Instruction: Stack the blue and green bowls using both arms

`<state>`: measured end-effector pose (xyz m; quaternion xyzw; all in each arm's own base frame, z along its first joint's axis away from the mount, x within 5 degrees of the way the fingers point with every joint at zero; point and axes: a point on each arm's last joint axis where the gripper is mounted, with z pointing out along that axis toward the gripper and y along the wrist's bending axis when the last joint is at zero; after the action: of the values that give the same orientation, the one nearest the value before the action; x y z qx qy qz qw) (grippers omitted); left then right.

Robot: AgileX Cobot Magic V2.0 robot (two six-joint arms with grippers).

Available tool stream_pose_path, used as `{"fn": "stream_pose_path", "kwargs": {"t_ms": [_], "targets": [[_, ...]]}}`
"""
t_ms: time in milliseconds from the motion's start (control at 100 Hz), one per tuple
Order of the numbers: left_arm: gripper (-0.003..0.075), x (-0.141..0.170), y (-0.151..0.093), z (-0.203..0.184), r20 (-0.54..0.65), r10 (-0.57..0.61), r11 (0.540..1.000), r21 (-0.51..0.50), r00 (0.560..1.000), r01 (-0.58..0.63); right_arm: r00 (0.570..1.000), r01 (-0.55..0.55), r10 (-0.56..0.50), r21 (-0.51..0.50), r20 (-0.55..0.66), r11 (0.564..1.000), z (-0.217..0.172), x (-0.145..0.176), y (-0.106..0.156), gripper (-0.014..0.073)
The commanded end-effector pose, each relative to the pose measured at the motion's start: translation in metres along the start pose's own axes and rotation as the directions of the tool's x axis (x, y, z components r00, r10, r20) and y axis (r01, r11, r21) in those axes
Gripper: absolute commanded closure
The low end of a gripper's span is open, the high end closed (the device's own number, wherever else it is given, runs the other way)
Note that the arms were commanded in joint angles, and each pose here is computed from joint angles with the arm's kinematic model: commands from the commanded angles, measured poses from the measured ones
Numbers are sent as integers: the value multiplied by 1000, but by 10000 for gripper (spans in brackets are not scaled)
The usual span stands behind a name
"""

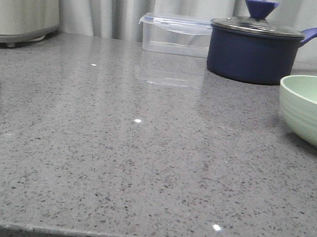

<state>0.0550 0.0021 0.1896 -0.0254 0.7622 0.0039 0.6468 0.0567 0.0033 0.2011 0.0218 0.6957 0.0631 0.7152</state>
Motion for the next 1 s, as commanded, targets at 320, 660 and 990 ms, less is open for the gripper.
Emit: {"fn": "stream_pose_path", "kwargs": {"t_ms": [320, 660, 990], "targets": [[741, 4, 0, 1, 74, 14, 1000, -2, 997, -14, 996, 20, -20, 0, 92, 1000, -2, -8, 0, 676], [741, 0, 0, 0, 120, 14, 1000, -2, 993, -14, 995, 20, -20, 0, 93, 1000, -2, -8, 0, 676], [741, -9, 0, -1, 220, 14, 1000, -1, 975, -14, 993, 20, -20, -1, 114, 1000, -2, -10, 0, 676]]}}
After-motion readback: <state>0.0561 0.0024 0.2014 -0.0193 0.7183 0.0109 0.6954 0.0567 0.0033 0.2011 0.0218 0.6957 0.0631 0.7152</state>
